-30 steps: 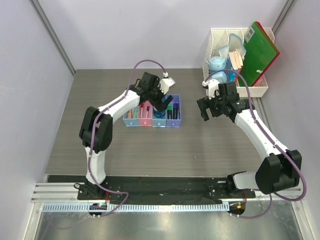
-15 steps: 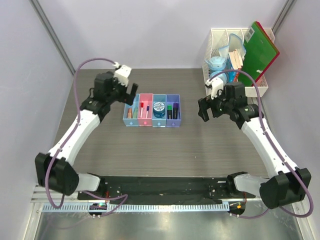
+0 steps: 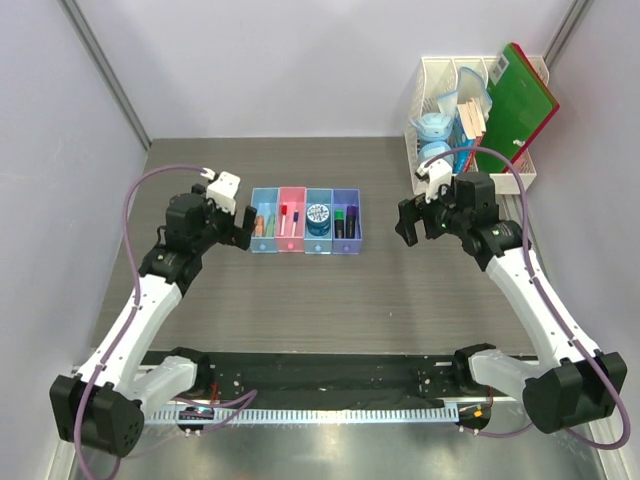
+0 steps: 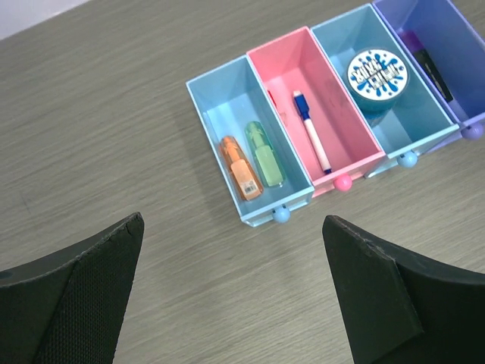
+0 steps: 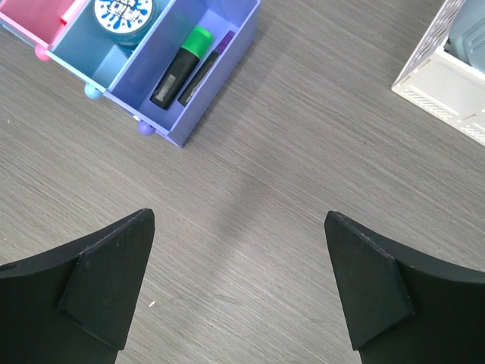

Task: Sort the stationery into containers
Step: Reset both arms

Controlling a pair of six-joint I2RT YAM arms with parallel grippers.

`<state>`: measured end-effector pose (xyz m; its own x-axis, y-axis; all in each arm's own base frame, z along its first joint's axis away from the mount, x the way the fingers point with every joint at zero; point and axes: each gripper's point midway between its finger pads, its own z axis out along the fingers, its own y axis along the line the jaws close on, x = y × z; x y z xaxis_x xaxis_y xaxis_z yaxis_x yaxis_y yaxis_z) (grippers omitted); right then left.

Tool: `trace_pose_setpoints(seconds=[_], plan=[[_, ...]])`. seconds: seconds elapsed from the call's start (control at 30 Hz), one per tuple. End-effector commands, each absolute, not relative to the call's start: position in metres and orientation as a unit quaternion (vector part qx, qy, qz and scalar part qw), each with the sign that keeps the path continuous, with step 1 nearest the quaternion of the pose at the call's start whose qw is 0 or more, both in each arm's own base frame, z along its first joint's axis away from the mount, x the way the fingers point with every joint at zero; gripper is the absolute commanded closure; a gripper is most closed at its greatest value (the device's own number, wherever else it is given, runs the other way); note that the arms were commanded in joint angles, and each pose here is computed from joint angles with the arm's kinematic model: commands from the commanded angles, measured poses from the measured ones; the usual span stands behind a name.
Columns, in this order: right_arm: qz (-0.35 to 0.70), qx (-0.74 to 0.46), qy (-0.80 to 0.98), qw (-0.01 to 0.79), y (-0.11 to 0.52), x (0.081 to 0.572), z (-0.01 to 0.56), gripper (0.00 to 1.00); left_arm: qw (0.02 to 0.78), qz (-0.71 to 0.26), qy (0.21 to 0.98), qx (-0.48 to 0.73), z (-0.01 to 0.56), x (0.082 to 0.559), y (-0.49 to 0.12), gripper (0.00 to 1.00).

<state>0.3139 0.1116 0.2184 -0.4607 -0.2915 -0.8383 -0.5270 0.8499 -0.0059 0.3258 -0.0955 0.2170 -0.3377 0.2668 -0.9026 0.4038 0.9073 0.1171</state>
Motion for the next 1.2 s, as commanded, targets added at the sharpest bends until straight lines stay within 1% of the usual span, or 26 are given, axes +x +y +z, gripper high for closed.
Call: trace_pose_setpoints(seconds=[0.0,0.7,1.17], plan=[[0.129,-0.227,0.822,0.506,0.112,0.32,0.245,0.0,0.575,-0.074,0.794,0.184,0.248,0.335,-0.091,0.0],[0.112,-0.212,0.817,0.524,0.106,0.324,0.25,0.0,0.583,-0.07,0.799,0.13,0.247,0.345,-0.057,0.0],[0.112,-0.211,0.817,0.525,0.106,0.326,0.25,0.0,0.58,-0.086,0.801,0.117,0.244,0.344,-0.049,0.0]])
